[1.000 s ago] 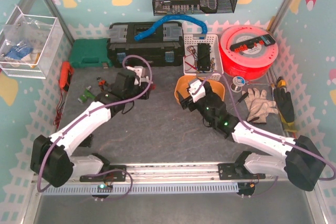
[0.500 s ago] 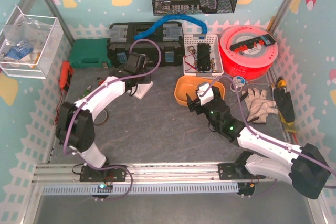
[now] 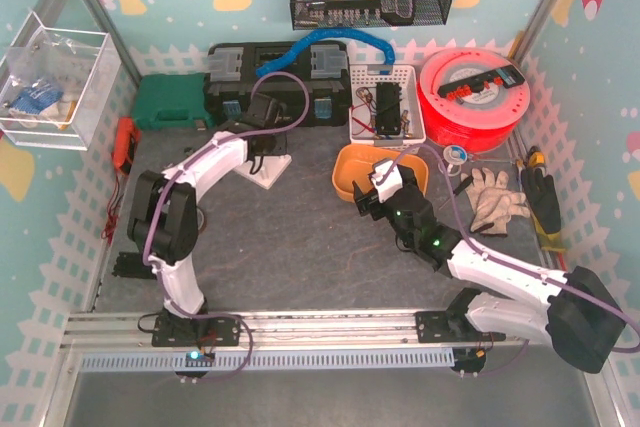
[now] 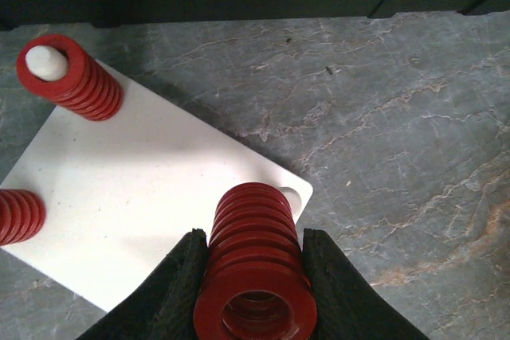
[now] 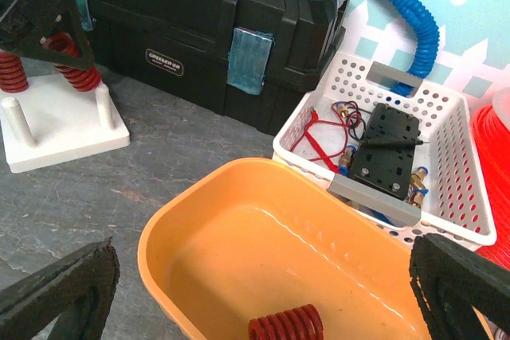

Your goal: Install the large spring

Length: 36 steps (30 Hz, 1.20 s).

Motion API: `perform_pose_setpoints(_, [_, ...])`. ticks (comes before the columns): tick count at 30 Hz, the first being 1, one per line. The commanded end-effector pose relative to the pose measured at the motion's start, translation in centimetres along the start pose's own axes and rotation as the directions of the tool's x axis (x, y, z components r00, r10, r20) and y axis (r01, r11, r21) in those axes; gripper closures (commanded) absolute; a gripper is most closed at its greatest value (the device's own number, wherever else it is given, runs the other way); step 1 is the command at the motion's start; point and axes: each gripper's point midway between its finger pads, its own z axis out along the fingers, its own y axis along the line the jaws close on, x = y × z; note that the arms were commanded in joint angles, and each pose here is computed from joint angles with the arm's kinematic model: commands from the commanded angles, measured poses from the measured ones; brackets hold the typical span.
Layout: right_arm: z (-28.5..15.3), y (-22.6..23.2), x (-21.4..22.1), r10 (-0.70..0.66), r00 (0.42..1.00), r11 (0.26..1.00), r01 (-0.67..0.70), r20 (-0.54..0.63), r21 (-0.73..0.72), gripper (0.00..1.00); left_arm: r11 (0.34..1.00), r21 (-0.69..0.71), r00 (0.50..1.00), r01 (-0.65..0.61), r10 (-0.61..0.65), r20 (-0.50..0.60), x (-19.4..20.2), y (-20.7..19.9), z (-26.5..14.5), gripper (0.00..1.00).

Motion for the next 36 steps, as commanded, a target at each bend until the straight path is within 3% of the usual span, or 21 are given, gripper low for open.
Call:
perform_pose_setpoints(1, [0.1, -0.4, 0.1, 0.009, 1.0, 1.0, -0.009, 0.001, 0.018, 0.01, 0.999, 0.045, 1.0, -0.019, 0.018, 0.021, -1.6, -0.9, -0.1, 1.0])
perform_pose_setpoints(16, [0.1, -0.6, 0.1, 0.001, 1.0, 1.0, -0.001, -0.001, 0.027, 0.01, 0.997, 0.071, 1.0, -0.023, 0.024, -0.018, -1.2, -1.5, 1.8, 0.97])
perform_pose_setpoints(23, [0.2, -0.5, 0.2, -0.001, 1.0, 1.0, 0.001, -0.006, 0.024, 0.01, 0.999, 0.049, 0.999, -0.023, 0.025, -0.039, -0.7, -1.1, 3.0, 0.84])
perform_pose_setpoints(29, [0.2, -0.5, 0.3, -0.005, 1.0, 1.0, 0.005, -0.008, 0.028, 0.01, 0.999, 0.046, 0.998, -0.023, 0.025, -0.057, -0.4, -0.8, 3.7, 0.65])
perform_pose_setpoints(36, [0.3, -0.5, 0.3, -0.008, 1.0, 1.0, 0.008, -0.009, 0.029, 0.01, 0.998, 0.052, 0.998, -0.022, 0.025, -0.057, -0.7, -0.8, 4.0, 0.62])
